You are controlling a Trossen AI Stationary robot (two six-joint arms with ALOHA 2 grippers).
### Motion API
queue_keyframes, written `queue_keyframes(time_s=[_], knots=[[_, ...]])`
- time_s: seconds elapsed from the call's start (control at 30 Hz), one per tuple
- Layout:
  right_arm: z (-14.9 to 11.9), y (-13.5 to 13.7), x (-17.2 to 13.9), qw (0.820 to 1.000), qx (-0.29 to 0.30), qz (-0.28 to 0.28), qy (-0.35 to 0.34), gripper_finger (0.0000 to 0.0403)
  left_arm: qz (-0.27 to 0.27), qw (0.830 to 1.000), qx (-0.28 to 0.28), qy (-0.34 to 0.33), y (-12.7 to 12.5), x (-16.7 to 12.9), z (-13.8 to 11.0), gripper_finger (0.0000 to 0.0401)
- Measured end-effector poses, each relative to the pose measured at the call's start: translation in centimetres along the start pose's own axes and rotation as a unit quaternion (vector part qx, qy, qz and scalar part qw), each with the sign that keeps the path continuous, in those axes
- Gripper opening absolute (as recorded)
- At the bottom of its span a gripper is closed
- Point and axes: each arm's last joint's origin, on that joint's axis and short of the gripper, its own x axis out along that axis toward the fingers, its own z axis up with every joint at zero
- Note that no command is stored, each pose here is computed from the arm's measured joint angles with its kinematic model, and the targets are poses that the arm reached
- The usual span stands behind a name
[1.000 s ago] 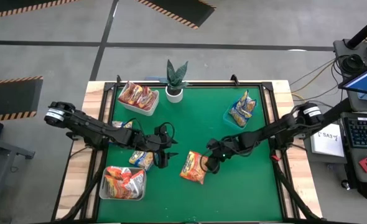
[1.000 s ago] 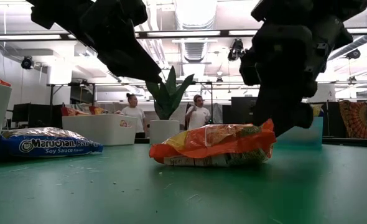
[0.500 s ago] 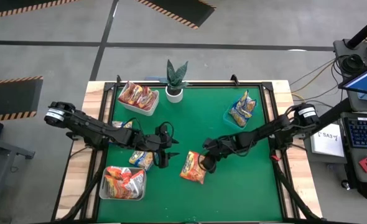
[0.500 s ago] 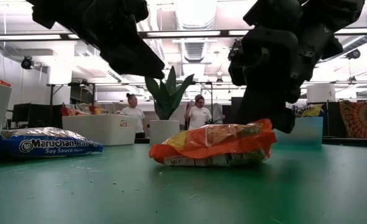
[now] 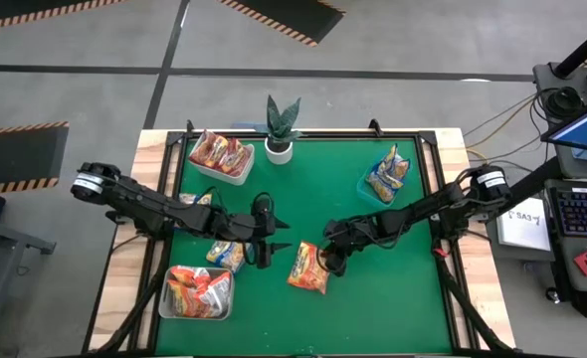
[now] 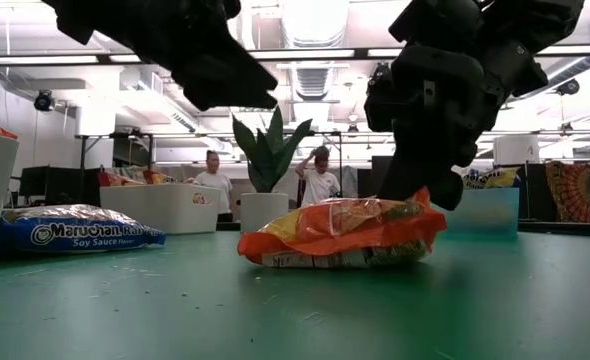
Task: Sort Maruchan noodles
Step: Put the orange noodle pack into the gray bin
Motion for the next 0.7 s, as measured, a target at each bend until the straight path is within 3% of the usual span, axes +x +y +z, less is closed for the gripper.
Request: queue_keyframes(time_s=[0.2, 0.43, 0.6, 0.7], knots=[[0.7, 0.3, -1.0, 0.997, -0.066, -0.018, -0.038, 0.0009, -0.006, 0.999, -0.012, -0.036, -0.1, 0.0, 0.7, 0.0220], [1.4, 1.5, -3.1, 0.976, -0.192, -0.040, -0.096, 0.0008, -0.009, 0.998, -0.020, -0.051, -0.1, 0.0, 1.0, 0.0222], [1.1, 2.5, -3.4, 0.955, -0.267, -0.056, -0.116, 0.0008, -0.012, 0.997, -0.034, -0.069, -0.3, 0.4, 1.1, 0.0243], [1.0, 2.4, -3.4, 0.955, -0.271, -0.060, -0.108, 0.0008, -0.013, 0.996, -0.041, -0.077, -0.4, 1.8, 0.3, 0.0264]])
